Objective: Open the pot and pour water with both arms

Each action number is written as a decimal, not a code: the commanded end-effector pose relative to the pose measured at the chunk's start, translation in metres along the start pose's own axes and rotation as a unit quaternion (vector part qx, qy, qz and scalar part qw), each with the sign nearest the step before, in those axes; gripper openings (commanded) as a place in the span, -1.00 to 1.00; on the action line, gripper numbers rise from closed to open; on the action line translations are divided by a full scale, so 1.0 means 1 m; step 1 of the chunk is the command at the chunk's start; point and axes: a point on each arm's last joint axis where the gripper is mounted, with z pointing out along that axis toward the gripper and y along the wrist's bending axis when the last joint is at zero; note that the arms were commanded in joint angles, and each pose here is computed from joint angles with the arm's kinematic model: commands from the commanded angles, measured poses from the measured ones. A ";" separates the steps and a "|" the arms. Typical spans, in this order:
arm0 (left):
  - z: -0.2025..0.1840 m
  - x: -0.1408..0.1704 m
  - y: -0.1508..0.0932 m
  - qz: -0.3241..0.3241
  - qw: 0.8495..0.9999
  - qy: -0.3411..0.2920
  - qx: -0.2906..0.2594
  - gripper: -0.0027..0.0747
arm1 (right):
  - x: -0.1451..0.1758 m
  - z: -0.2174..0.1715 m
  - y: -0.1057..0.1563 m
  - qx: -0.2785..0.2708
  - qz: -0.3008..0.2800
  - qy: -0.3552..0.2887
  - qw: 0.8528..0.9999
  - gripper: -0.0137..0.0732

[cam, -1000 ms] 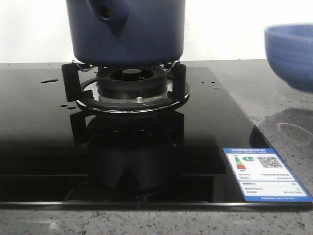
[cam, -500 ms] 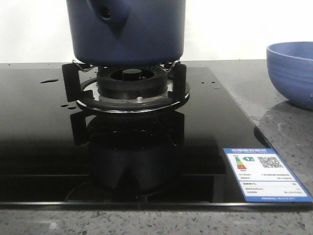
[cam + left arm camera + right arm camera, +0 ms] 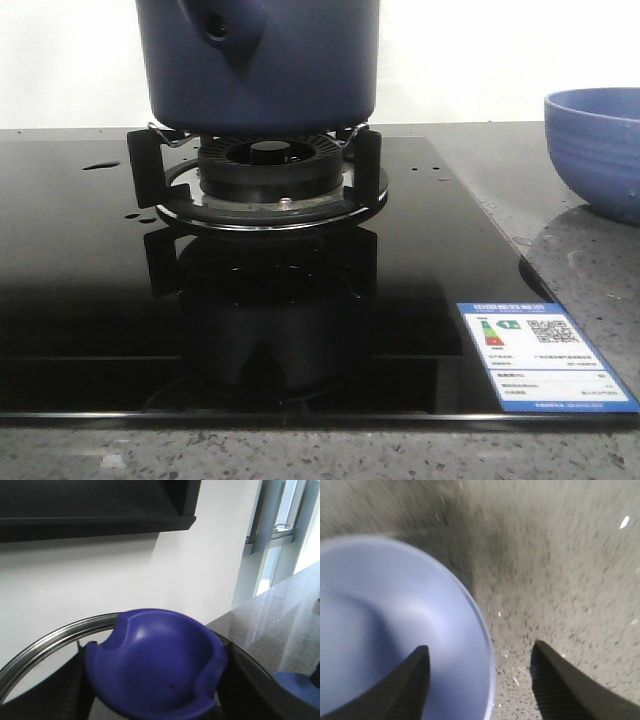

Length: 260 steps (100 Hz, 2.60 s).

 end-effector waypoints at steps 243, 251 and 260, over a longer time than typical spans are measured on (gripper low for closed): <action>-0.045 -0.044 -0.014 0.008 1.000 -0.025 -0.004 -0.31 | -0.018 -0.080 0.039 -0.137 -0.008 -0.201 0.970 -0.38; -0.054 -0.049 -0.012 0.006 0.999 -0.030 -0.016 -0.92 | -0.021 -0.085 0.048 -0.150 -0.030 -0.236 0.960 -0.80; -0.060 -0.053 -0.015 0.015 0.999 -0.027 -0.023 -0.98 | -0.020 -0.092 0.061 -0.152 -0.050 -0.295 0.942 -0.82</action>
